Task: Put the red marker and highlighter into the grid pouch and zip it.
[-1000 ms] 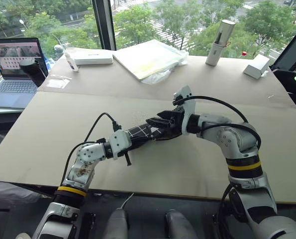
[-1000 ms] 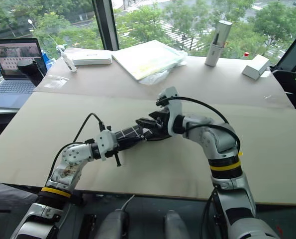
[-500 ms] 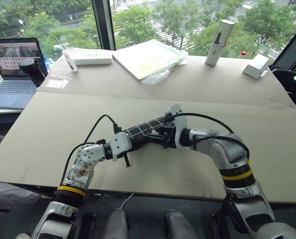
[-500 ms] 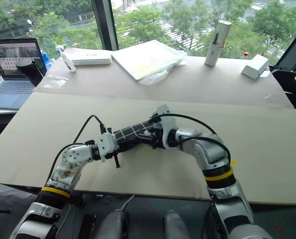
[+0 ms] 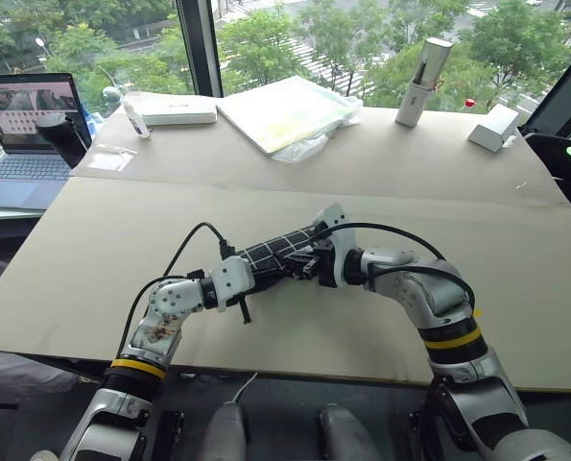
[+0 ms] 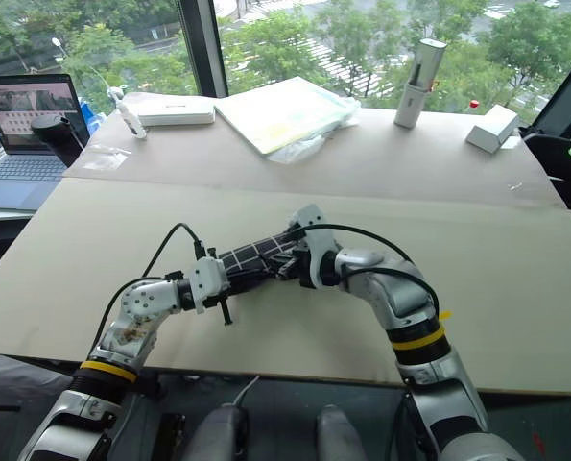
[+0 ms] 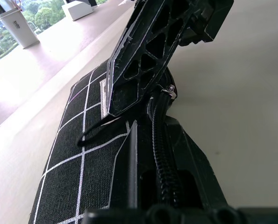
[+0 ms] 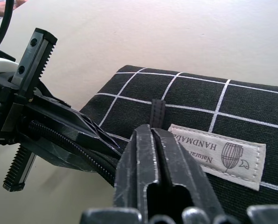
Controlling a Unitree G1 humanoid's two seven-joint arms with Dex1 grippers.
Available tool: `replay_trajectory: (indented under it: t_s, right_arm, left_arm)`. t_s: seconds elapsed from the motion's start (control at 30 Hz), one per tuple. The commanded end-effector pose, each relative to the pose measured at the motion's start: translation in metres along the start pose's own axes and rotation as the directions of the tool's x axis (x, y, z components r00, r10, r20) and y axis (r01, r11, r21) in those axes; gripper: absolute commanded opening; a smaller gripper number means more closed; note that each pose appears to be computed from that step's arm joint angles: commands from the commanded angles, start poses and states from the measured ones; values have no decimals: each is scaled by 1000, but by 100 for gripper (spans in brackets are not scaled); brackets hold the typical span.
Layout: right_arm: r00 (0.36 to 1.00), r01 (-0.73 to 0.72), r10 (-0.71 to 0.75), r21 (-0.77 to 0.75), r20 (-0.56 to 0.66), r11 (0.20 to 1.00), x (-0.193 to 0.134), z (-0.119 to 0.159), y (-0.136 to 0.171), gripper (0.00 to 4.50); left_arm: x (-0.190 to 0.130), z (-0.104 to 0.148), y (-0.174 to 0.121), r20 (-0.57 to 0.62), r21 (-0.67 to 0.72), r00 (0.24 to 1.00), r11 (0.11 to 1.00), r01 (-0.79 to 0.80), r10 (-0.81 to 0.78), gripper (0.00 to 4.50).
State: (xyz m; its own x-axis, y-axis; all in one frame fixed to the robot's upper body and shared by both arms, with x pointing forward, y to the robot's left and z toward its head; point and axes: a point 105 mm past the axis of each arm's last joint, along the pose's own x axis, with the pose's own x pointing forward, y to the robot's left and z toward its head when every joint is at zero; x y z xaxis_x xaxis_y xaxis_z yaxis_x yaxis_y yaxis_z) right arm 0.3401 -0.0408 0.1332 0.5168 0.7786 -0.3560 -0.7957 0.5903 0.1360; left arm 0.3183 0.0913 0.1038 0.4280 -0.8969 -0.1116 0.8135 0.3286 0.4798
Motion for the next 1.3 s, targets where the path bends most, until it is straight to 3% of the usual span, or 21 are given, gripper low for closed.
replay_trajectory:
  t_s: [0.03,0.47,0.57,0.67,0.93,1.3]
  right_arm:
    - [999,29,-28,-10,40,1000,-5,6,-8,5]
    - [975,147,-156,70,155,987,-41,29,-48,5]
    - [973,115,-127,76,190,991,-50,36,-46,5]
    - [977,69,-78,51,196,996,-50,40,-35,78]
    - [988,-86,78,59,137,995,-38,36,5,349]
    - [995,-99,98,-127,-16,987,2,23,20,349]
  left_arm:
    - [-1,11,9,40,45,999,999,-28,26,0]
    - [-2,10,10,38,43,999,999,-27,25,0]
    - [-1,10,10,38,43,999,999,-23,21,0]
    - [-1,9,10,37,41,999,999,-20,18,0]
    - [1,8,10,36,41,999,999,-15,14,0]
    - [4,7,5,40,46,999,999,-7,5,0]
